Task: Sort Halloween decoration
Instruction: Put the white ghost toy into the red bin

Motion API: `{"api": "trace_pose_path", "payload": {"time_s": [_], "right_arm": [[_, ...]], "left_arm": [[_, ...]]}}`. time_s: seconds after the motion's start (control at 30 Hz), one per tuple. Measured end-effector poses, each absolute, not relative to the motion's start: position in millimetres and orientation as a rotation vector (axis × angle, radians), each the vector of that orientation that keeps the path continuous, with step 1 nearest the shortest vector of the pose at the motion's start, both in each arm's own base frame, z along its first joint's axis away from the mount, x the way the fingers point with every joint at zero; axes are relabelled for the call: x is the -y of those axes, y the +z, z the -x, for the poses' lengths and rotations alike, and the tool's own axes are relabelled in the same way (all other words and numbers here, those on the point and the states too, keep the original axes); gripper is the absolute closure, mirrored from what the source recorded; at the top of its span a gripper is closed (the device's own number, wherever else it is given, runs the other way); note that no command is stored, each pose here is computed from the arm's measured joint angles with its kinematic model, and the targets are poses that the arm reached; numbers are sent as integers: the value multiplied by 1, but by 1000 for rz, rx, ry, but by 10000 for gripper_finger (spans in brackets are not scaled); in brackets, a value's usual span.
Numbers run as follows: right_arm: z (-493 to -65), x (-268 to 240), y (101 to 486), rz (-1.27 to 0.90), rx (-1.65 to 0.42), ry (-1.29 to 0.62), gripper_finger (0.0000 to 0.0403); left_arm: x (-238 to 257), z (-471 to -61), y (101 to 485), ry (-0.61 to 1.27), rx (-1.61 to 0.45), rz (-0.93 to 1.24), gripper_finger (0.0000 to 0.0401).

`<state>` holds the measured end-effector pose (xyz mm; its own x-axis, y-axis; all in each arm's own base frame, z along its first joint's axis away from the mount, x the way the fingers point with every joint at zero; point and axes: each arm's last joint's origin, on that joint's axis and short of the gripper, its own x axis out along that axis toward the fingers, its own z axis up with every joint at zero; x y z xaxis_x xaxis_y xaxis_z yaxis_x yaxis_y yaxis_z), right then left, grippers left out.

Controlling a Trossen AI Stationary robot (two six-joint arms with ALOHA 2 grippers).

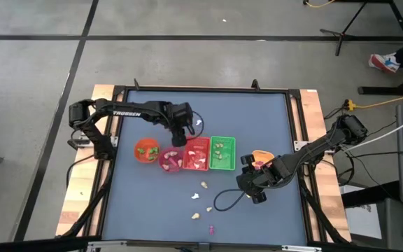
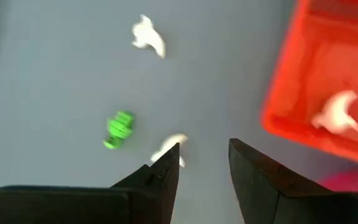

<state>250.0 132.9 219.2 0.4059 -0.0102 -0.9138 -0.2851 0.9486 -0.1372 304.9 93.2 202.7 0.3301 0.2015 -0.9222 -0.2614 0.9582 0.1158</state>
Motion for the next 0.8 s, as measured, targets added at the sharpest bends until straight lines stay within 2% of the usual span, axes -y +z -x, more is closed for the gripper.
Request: {"api": "trace_pose_path", "payload": {"time_s": [0.23,0.4,0.57,0.8], "right_arm": [[-250,-133,219,291,-1144,177,269],[-250,-133,219,291,-1144,177,269],[-250,-133,219,291,-1144,177,269],[-250,-133,219,291,-1144,177,269]], "left_arm": [[-112,-301,204,360,-1169,86,278],[-120,-299,202,392,-1173,116,249],[-129,-299,191,434,-1193,199,222],[-138,-300,169,524,-1236,326,219]]}}
